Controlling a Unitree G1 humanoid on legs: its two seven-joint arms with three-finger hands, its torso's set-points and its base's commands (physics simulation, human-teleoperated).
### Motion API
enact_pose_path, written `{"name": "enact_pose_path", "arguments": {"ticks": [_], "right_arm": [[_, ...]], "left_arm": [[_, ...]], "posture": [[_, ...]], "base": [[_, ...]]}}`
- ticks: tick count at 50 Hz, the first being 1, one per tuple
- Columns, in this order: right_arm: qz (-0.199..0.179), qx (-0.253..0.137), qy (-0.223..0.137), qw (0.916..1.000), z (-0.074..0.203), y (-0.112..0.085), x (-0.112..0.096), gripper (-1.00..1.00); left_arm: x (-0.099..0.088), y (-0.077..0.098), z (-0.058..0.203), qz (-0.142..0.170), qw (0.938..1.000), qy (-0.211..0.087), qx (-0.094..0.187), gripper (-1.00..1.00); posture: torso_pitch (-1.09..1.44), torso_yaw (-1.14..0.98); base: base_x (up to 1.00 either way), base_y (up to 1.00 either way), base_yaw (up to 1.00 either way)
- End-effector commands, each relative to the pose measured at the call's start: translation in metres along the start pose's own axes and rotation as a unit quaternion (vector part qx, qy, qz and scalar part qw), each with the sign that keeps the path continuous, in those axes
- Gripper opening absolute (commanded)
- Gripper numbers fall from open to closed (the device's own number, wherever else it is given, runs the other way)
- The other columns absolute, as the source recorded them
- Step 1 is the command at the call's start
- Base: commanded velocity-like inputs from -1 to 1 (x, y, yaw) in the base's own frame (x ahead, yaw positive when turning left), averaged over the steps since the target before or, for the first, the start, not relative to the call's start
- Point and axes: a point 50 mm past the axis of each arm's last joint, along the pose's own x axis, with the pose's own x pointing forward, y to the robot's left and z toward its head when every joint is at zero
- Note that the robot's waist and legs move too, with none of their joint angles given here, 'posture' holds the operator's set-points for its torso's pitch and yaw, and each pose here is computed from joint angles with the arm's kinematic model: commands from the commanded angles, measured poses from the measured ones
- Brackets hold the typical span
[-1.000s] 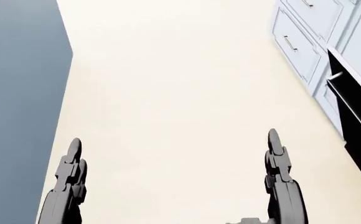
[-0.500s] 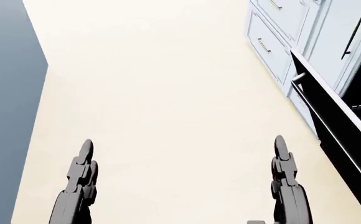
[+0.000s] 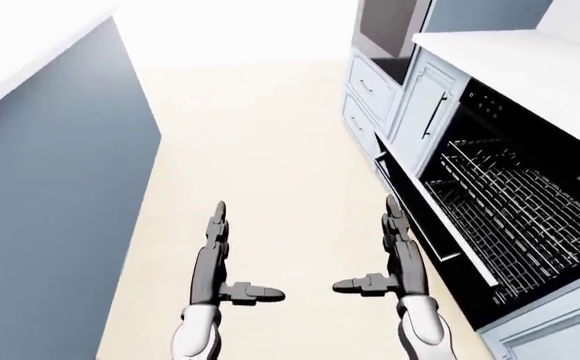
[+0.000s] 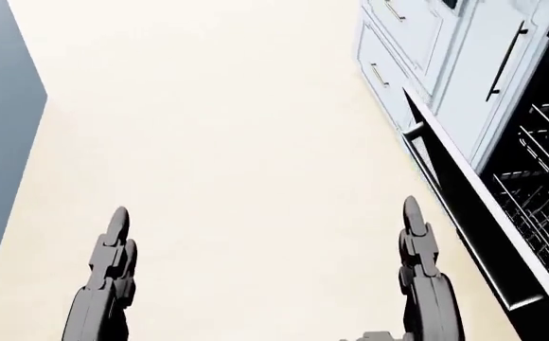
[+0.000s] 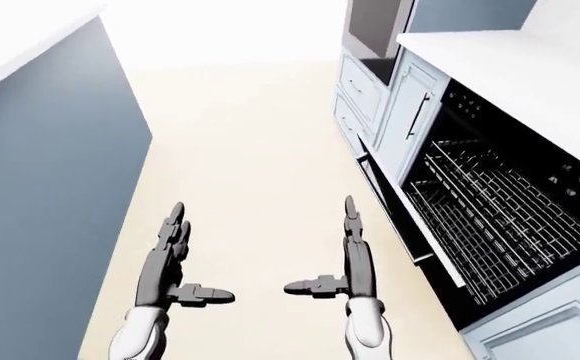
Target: Close the dishwasher door
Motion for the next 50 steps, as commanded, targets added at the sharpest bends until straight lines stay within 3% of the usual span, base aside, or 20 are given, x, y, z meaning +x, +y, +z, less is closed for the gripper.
{"name": "enact_pose_path", "arguments": {"ticks": [1,38,50], "right_arm": [[-0.010,-0.004,-0.027,0.9996,0.0096,-0.0051,0.0024,1.00],[-0.009,-0.005,-0.029,0.9995,0.0117,-0.0043,0.0013,1.00],[-0.008,-0.005,-0.031,0.9995,0.0130,-0.0043,0.0006,1.00]], "left_arm": [[0.0026,-0.0041,0.0120,-0.007,0.9994,-0.033,-0.003,1.00],[0.0017,-0.0037,0.0146,-0.007,0.9994,-0.034,-0.004,1.00],[0.0007,-0.0039,0.0156,-0.007,0.9993,-0.036,-0.004,1.00]], "posture": [[0.00,0.00],[0.00,0.00],[0.00,0.00]], "base": [[0.00,-0.54,0.00],[0.00,-0.49,0.00],[0.00,-0.11,0.00]]}}
